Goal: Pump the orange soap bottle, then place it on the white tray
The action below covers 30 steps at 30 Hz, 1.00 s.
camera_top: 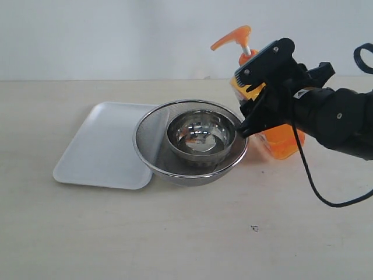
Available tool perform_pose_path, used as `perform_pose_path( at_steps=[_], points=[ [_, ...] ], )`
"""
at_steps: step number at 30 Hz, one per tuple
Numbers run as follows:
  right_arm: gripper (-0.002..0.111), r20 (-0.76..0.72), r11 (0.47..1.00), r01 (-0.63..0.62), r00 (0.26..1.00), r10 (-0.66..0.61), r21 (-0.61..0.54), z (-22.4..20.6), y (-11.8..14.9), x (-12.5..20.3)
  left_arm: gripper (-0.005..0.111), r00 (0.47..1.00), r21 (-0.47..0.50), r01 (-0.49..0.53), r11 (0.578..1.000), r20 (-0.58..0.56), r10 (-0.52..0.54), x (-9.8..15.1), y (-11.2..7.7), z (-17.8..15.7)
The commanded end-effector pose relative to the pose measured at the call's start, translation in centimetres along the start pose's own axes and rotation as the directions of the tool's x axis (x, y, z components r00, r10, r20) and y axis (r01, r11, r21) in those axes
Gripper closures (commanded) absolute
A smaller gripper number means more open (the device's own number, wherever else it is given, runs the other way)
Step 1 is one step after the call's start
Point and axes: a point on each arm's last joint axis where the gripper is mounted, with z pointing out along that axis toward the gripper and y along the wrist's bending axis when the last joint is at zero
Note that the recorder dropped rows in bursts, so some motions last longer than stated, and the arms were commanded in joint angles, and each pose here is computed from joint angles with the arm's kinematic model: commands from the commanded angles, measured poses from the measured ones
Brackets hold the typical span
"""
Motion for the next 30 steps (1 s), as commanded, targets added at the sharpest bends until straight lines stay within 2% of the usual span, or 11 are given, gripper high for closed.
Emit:
perform_pose_path(
  at_steps=[1,6,11,14,17,22,24,30],
  points=[
    [0.108,0.131,0.990,0.051,0.989,-0.068,0.134,-2.0,-2.2,-2.7,0.102,0.999,-0.039,0.022,0.999,0.024,-0.021,0.3,0.7,-2.3],
    [0.108,0.171,0.977,0.092,0.977,-0.125,0.191,-3.8,-3.5,-4.2,0.102,1.000,-0.130,0.025,0.991,-0.014,-0.027,1.5,1.4,-3.5],
    [0.108,0.232,0.980,0.031,0.970,-0.077,0.195,-5.5,-4.9,-6.5,0.102,0.998,-0.146,0.025,0.989,-0.051,-0.033,3.2,1.3,-4.6],
    [0.108,0.253,0.993,0.013,0.967,-0.042,0.114,-6.0,-5.0,-8.2,0.102,0.997,-0.153,0.039,0.988,-0.067,-0.049,4.3,1.2,-5.4],
    [0.108,0.263,0.999,-0.035,0.964,0.031,0.012,-6.1,-5.0,-9.8,0.102,0.994,-0.200,0.042,0.979,-0.088,-0.060,5.5,1.5,-6.3],
    [0.108,0.315,0.980,-0.172,0.929,0.195,-0.102,-7.0,-4.6,-12.8,0.102,0.989,-0.285,0.060,0.957,-0.113,-0.095,7.9,1.8,-7.9],
    [0.108,0.344,0.971,-0.188,0.911,0.229,-0.146,-7.4,-3.6,-14.2,0.102,0.986,-0.297,0.063,0.953,-0.128,-0.105,8.9,1.6,-8.3],
    [0.108,0.414,0.956,-0.132,0.880,0.235,-0.261,-8.2,0.4,-17.9,0.102,0.980,-0.329,0.087,0.941,-0.139,-0.139,11.3,1.3,-9.6]
  ],
)
